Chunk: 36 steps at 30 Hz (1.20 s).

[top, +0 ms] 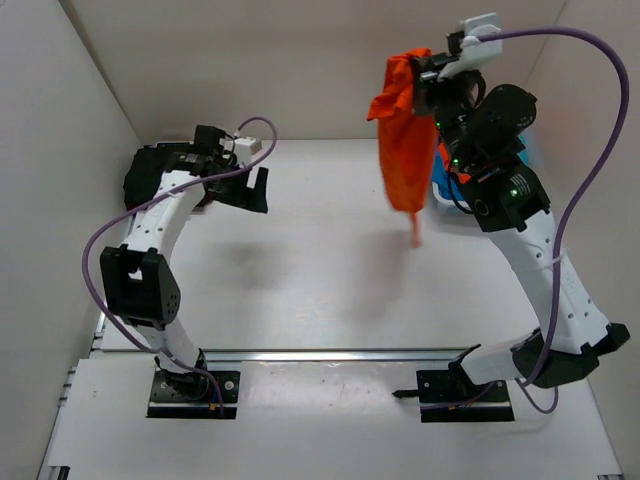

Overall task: Fold and stack the t-shirts
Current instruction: Move the tshirt to the center of the board

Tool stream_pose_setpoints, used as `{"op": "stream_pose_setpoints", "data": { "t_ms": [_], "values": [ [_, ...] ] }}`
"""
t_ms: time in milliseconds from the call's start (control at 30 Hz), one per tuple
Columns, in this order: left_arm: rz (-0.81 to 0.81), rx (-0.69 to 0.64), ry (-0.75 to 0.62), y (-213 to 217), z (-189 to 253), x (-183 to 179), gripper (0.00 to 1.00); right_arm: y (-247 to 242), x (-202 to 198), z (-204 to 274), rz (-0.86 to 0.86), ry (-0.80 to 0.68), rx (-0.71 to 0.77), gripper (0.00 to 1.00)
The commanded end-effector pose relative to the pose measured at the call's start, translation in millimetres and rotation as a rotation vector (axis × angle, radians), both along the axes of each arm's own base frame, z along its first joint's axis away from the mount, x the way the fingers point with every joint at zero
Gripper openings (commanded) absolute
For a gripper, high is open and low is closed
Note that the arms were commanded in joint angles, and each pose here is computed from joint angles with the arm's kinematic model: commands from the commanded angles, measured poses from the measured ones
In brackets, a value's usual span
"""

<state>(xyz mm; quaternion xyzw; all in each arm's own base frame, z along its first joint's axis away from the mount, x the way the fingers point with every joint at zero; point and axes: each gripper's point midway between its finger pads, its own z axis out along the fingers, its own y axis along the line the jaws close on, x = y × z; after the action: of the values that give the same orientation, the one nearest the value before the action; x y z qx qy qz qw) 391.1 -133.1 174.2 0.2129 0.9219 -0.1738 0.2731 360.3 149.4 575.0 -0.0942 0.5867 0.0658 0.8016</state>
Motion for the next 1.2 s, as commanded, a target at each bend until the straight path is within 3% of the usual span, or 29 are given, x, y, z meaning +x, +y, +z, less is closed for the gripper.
{"op": "stream_pose_setpoints", "data": {
  "t_ms": [0, 67, 200, 400, 467, 500, 533, 633, 700, 767, 867, 1000, 1167],
  "values": [
    [0.106, -0.034, -0.098, 26.0, 36.6, 4.1, 0.97, 36.6, -28.6, 61.6, 0.096, -0.166, -0.023, 0.0],
    [0.168, -0.038, -0.104, 44.1, 40.5, 7.8, 0.98, 49.9, -20.6, 71.7, 0.141, -0.152, 0.004, 0.0],
    [0.269, 0.006, -0.148, 76.1, 48.7, 10.0, 0.98, 39.2, 5.6, 45.0, 0.142, -0.051, 0.065, 0.0],
    [0.274, 0.118, -0.235, 92.6, 63.9, 6.9, 0.98, 46.1, 27.7, -127.6, 0.245, 0.35, 0.205, 0.0],
    [0.222, 0.141, -0.231, 85.5, 59.1, 4.0, 0.99, 52.9, 22.8, -189.4, 0.306, 0.546, 0.281, 0.2],
    [0.197, 0.157, -0.23, 84.4, 58.1, 2.1, 0.99, 46.1, 23.5, -233.0, 0.28, 0.663, 0.28, 0.41],
    [0.147, 0.168, -0.199, 74.9, 47.9, -3.8, 0.98, 45.7, 23.3, -255.2, 0.293, 0.739, 0.307, 0.54],
    [-0.072, 0.273, -0.197, 38.7, 30.9, -32.3, 0.97, 40.2, 7.6, -325.8, 0.253, 0.945, 0.26, 0.7],
    [-0.254, 0.416, -0.218, 16.9, 9.7, -59.3, 0.96, 31.2, -4.1, -358.0, 0.197, 1.021, 0.217, 0.73],
    [-0.333, 0.555, -0.225, 9.3, -19.5, -83.3, 0.96, 21.5, -11.4, -372.5, 0.157, 1.052, 0.224, 0.74],
    [-0.233, 0.586, -0.114, 35.3, -56.3, -85.1, 0.96, 8.1, -23.4, -402.9, 0.114, 1.122, 0.217, 0.73],
    [-0.046, 0.637, -0.037, 80.5, -82.5, -75.2, 0.96, 25.5, -41.9, -430.9, 0.165, 1.182, 0.171, 0.72],
    [-0.085, 0.586, -0.096, 62.5, -95.1, -69.2, 0.98, 51.8, -53.2, -461.1, 0.213, 1.264, 0.08, 0.71]
  ]
}}
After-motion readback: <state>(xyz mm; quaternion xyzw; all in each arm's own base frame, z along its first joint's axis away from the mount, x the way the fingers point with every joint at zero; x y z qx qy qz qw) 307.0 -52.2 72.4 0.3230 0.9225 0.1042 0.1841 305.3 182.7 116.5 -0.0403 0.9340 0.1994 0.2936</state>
